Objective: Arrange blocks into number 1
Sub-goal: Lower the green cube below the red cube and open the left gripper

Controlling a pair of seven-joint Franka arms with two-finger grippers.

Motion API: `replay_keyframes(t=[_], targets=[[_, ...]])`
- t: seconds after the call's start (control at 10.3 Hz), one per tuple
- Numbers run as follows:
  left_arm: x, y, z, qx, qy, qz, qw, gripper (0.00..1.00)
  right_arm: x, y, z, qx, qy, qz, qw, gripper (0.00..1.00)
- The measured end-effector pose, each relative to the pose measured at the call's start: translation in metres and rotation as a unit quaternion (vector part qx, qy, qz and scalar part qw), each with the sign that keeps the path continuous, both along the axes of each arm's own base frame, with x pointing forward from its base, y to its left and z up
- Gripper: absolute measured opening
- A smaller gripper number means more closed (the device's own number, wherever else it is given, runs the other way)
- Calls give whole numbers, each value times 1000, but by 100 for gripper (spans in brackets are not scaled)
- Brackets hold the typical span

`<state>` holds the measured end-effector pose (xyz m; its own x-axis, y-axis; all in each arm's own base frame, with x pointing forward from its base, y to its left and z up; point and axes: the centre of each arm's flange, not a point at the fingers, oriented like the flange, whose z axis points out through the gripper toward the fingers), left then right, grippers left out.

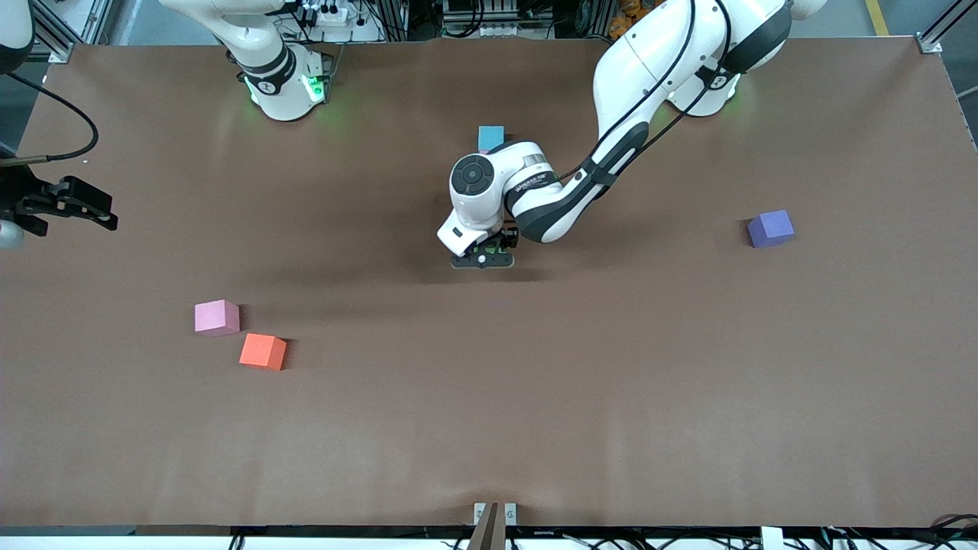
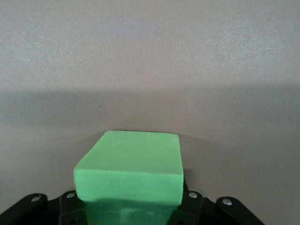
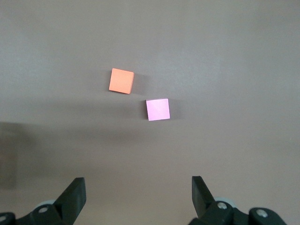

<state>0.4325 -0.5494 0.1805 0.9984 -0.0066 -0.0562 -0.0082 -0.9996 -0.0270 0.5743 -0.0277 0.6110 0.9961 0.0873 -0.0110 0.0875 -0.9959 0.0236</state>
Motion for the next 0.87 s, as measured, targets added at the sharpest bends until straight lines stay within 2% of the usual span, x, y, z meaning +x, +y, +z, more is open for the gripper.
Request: replay_keyframes(t=[0.68, 0.87], targets=[[-9, -3, -1, 12, 6, -7, 1000, 63, 0, 0, 9, 0, -9, -2, 1000, 100], [-16, 0, -8, 23, 13, 5, 1000, 86, 1, 0, 9, 0, -9, -2, 1000, 100]])
